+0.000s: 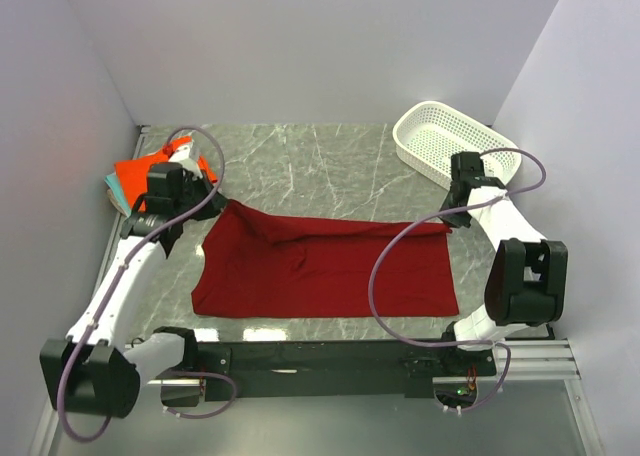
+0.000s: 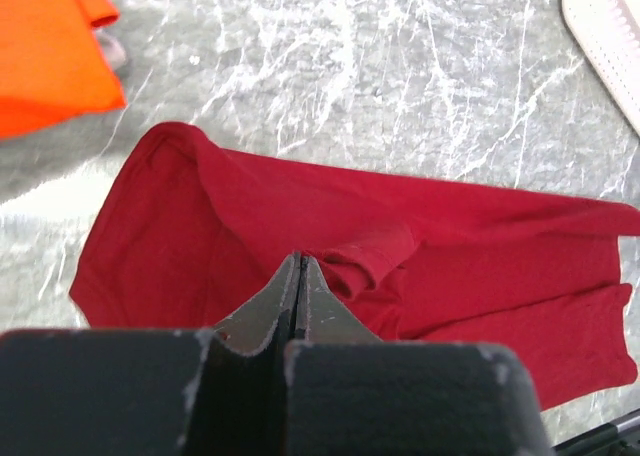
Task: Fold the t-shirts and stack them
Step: Fold the tshirt
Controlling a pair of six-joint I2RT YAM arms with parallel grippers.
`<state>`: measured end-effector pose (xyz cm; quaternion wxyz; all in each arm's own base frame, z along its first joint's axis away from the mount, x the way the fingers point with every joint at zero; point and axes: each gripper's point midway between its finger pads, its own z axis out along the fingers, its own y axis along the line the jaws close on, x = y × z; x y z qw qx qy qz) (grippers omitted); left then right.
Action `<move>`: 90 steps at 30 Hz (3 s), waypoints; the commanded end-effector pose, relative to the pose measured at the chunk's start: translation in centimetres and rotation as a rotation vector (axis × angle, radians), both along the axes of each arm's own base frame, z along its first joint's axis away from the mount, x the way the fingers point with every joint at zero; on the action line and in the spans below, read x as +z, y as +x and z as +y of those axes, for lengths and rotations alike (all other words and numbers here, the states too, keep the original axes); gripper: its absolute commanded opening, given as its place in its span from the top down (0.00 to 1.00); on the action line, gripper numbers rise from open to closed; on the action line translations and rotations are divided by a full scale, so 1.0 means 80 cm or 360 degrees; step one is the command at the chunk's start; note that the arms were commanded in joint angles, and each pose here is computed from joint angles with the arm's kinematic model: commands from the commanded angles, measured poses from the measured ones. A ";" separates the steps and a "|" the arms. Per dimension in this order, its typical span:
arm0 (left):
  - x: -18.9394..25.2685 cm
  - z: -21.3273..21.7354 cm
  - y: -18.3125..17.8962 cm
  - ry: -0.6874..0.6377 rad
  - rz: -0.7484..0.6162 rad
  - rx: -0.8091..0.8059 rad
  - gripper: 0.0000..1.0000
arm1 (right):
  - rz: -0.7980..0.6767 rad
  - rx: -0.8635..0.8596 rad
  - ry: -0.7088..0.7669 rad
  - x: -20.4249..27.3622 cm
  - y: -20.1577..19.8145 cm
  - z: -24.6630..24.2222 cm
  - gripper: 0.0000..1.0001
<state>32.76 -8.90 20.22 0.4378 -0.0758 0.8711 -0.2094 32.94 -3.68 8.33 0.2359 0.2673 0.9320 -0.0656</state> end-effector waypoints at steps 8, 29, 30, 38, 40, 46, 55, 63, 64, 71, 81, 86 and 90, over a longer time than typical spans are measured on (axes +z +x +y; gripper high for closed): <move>-0.004 0.015 -0.049 -0.0057 0.0049 0.0156 1.00 | -0.0066 -0.0063 -0.0074 0.008 -0.012 -0.011 1.00; -0.024 0.016 -0.092 -0.0171 0.0200 0.0268 1.00 | 0.0096 -0.0144 -0.0092 -0.029 -0.061 -0.013 1.00; -0.031 0.015 -0.093 -0.0179 0.0233 0.0270 1.00 | 0.0114 -0.0146 -0.0081 -0.030 -0.065 -0.012 1.00; -0.052 0.014 -0.091 -0.0198 0.0334 0.0311 1.00 | -0.0096 -0.0068 -0.0017 0.019 -0.070 0.017 0.46; -0.056 0.013 -0.091 -0.0211 0.0346 0.0319 1.00 | -0.0209 0.0004 0.0052 0.036 -0.066 0.035 0.46; -0.078 0.007 -0.088 -0.0228 0.0431 0.0302 1.00 | -0.0461 0.0261 0.0249 0.068 -0.048 0.111 0.49; -0.095 0.015 -0.040 -0.0156 0.0472 0.0312 1.00 | -0.0492 0.0892 0.0580 0.087 -0.050 0.327 0.56; -0.102 0.038 0.009 -0.0180 0.0435 0.0433 1.00 | -0.0438 0.1410 0.0724 0.107 -0.078 0.498 0.57; -0.103 0.036 0.011 -0.0191 0.0436 0.0419 1.00 | -0.0422 0.1470 0.0731 0.108 -0.088 0.515 0.57; -0.115 0.045 0.033 -0.0165 0.0455 0.0427 1.00 | -0.0263 0.1660 0.0676 0.067 -0.102 0.576 0.57; -0.126 0.055 0.058 -0.0152 0.0486 0.0423 1.00 | -0.0143 0.1675 0.0606 0.028 -0.104 0.594 0.59; -0.123 0.053 0.061 -0.0161 0.0484 0.0400 1.00 | -0.0051 0.1654 0.0537 -0.005 -0.101 0.594 0.59; -0.124 0.050 0.058 -0.0174 0.0484 0.0385 1.00 | -0.0036 0.1641 0.0482 -0.020 -0.096 0.594 0.59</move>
